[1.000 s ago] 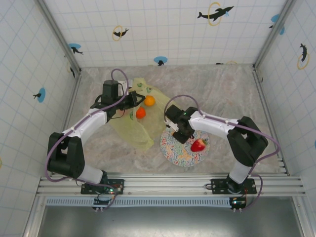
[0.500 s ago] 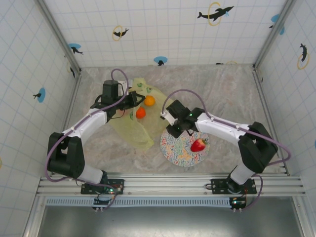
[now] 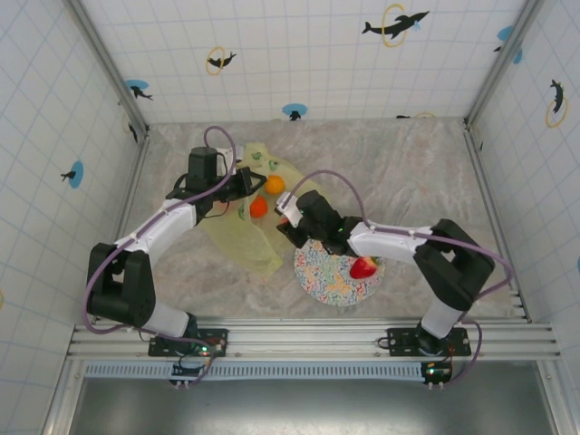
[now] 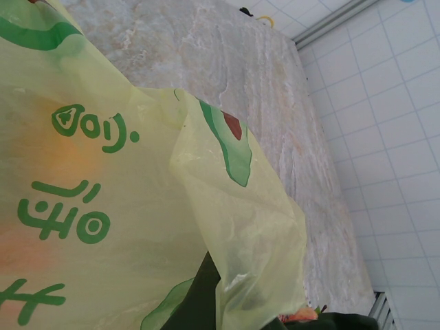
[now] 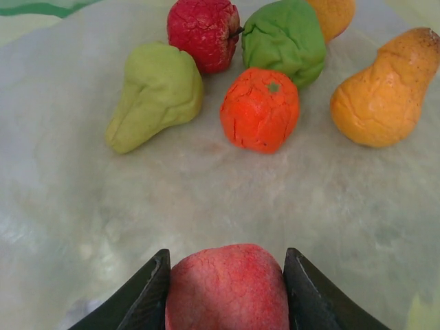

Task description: Place the fruits into the plastic bag

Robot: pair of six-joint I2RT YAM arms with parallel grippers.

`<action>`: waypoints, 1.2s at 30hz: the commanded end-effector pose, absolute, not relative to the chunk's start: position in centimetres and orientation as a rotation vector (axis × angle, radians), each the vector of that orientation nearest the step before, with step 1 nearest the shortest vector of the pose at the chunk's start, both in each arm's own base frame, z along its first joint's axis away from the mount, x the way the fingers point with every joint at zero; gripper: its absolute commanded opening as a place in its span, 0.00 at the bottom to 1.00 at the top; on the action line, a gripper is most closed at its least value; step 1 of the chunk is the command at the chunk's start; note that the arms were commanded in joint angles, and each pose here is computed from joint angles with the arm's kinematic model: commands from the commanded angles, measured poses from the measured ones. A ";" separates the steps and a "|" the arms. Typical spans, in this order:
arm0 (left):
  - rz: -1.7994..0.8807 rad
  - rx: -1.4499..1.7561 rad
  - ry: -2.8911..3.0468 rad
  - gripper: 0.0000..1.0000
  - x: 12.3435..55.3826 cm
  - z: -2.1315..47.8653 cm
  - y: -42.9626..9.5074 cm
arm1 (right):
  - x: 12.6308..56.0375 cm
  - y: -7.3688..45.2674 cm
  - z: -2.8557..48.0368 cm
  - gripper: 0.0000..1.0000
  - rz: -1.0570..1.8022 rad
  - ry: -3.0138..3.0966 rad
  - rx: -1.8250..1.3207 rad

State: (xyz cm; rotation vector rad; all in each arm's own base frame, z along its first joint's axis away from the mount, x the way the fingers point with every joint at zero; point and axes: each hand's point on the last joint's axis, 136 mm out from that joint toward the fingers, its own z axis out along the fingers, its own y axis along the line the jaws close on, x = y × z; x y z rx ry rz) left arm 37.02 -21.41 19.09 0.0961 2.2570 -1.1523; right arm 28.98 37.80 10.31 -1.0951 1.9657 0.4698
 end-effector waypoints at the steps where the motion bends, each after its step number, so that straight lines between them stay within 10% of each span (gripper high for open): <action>1: -1.144 0.117 2.242 0.00 36.8 19.6 -21.3 | 32.3 39.8 12.0 0.46 0.397 1.854 -1.023; 18: -1.147 0.120 2.234 0.00 36.7 19.9 -21.3 | 41.5 40.5 8.9 0.53 0.282 1.908 -0.759; 36: -1.144 0.121 2.231 0.00 36.8 20.0 -21.3 | 34.9 39.3 11.7 0.68 0.584 1.906 -0.844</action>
